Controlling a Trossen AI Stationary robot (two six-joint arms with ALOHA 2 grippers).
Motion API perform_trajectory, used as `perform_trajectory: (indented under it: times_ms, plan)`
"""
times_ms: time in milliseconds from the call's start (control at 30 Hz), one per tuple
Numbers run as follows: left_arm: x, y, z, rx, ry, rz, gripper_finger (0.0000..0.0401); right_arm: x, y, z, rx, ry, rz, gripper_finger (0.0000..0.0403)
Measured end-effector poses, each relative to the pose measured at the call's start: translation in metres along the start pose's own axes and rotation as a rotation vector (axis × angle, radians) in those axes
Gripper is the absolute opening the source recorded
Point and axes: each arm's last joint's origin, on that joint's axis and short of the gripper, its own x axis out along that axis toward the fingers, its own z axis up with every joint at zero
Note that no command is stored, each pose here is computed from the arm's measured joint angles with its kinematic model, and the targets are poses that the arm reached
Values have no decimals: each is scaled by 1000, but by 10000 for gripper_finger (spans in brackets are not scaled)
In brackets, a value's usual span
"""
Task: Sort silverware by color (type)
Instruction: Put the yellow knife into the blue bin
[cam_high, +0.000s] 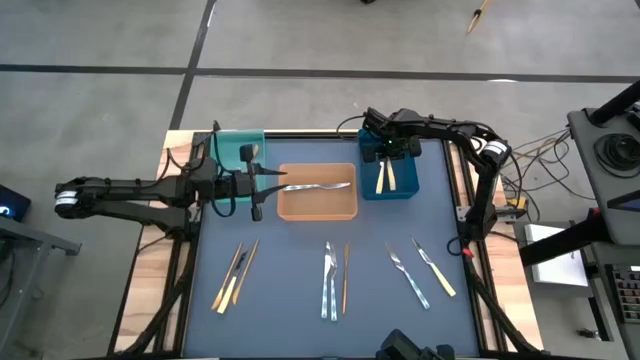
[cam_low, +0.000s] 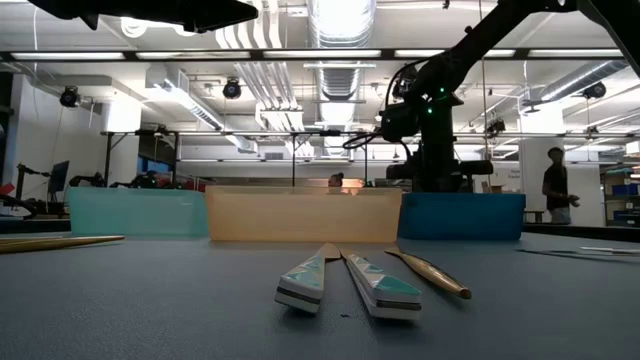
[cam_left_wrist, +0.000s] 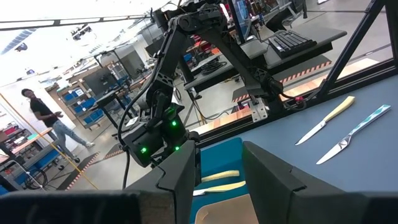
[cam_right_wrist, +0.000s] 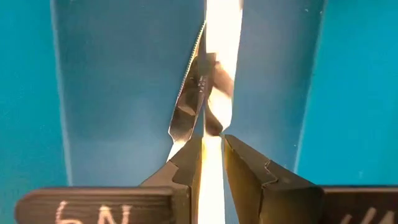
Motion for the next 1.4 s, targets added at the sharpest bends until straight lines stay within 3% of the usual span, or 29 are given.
perform_trajectory:
  times_ms: [367, 800, 1400]
  plan:
    - [0, 0, 0, 0, 0, 0, 116, -2, 1, 0, -7, -3, 2, 64]
    - [0, 0, 0, 0, 0, 0, 116, -2, 13, -1, -78, -199, -72, 24]
    - [0, 0, 0, 0, 0, 0, 116, 19, 10, -12, -86, -210, -86, 9]
